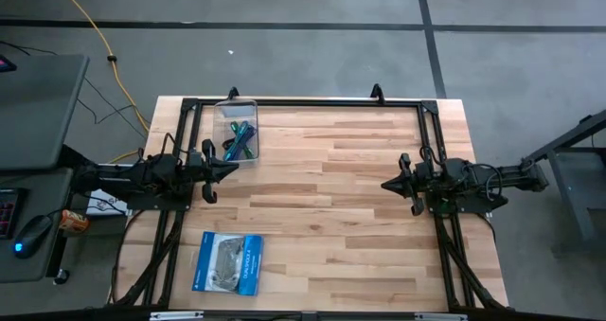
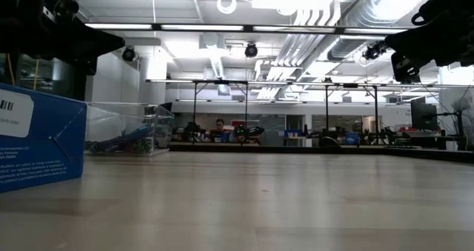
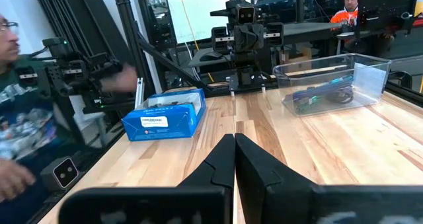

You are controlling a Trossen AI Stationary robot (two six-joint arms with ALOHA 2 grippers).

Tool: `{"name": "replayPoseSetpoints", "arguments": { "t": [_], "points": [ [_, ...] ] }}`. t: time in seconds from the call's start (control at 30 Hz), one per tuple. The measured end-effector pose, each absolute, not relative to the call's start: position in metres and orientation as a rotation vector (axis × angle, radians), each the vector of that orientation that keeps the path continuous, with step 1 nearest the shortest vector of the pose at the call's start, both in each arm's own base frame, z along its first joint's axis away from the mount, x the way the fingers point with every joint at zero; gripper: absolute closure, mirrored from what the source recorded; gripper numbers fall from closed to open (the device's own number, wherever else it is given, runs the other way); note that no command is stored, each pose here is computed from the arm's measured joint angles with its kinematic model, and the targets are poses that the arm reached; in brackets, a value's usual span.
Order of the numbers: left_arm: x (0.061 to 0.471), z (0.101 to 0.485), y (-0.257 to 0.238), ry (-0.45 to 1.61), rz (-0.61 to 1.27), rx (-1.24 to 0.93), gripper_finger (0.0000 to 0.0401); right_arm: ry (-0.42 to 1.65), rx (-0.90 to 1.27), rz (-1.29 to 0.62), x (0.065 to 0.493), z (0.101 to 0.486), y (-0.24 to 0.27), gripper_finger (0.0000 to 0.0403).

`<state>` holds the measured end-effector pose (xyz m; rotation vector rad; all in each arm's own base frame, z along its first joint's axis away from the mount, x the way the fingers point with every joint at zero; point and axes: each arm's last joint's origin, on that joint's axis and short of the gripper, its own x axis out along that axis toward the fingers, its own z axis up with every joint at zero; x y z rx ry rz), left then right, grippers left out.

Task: Pick and place USB-C Cables
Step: Return to Home Position

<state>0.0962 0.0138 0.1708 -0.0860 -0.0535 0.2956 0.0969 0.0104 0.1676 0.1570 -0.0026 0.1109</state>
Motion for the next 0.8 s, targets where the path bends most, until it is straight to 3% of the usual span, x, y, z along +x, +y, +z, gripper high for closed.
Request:
{"name": "replayPoseSetpoints", "arguments": {
  "t": [0.8],
  "points": [
    [0.096,0.172,0.003,-0.06,0.188,-0.092,0.0401,-0.002,0.157,0.11,0.097,0.168,0.01,0.0402]
  ]
}}
